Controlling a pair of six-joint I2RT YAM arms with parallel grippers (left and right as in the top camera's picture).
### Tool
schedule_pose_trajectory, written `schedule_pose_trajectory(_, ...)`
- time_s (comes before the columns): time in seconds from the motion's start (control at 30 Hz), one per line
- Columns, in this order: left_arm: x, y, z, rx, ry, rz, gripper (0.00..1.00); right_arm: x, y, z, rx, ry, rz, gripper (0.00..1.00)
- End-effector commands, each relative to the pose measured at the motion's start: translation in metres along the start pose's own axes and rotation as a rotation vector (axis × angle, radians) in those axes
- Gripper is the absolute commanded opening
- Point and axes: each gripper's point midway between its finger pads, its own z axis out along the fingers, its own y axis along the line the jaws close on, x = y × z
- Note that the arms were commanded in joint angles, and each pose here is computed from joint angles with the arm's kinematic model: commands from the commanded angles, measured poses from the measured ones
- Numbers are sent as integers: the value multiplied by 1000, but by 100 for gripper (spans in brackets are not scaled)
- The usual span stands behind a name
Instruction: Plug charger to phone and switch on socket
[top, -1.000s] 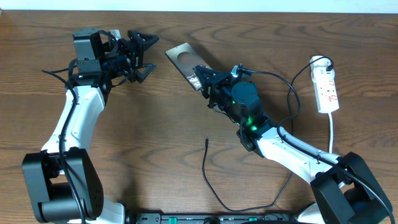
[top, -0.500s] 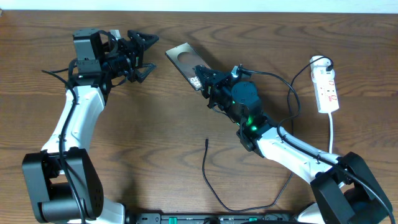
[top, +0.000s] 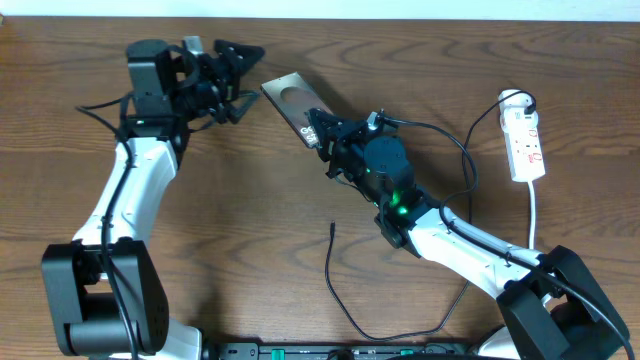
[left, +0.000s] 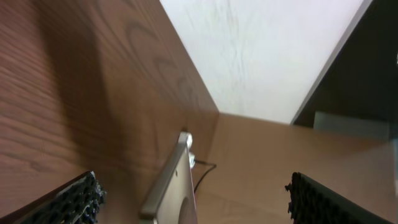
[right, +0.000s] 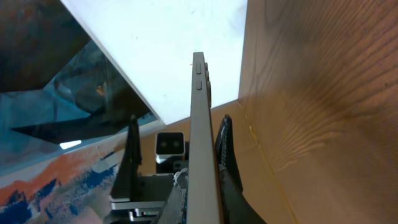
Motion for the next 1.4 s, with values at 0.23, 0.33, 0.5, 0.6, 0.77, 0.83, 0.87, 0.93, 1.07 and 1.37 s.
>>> schedule_pose_trajectory(0.23, 25, -12, 0, 58, 109, 120, 92, 13, 25, 0, -89, 23, 12, 1)
schedule_pose_trajectory(0.33, 27, -13, 0, 64, 123, 132, 92, 19, 25, 0, -93, 33, 11, 1)
schedule_pose_trajectory(0.5, 34, -14, 3, 67, 142, 140, 92, 28, 24, 0, -94, 47, 10, 1)
schedule_pose_trajectory(0.6, 38, -15, 6, 66, 149, 151, 92, 33, 23, 0, -94, 48, 13, 1)
schedule_pose_trajectory(0.77, 38, -15, 8, 63, 142, 158, 92, 36, 23, -1, -97, 55, 13, 1)
schedule_pose_trajectory(0.83, 34, -14, 8, 54, 120, 157, 92, 35, 25, -1, -108, 43, 29, 1)
schedule_pose_trajectory(0.87, 32, -13, 9, 48, 107, 151, 92, 34, 26, -1, -115, 36, 43, 1)
schedule_pose_trajectory(0.93, 28, -13, 9, 44, 87, 135, 92, 31, 29, -2, -133, 11, 53, 1)
schedule_pose_trajectory(1.07, 25, -22, 9, 71, 70, 117, 92, 27, 31, -2, -147, -19, 109, 1)
schedule_pose_trajectory(1.37, 24, -27, 9, 90, 65, 119, 92, 38, 30, -3, -155, -14, 138, 1)
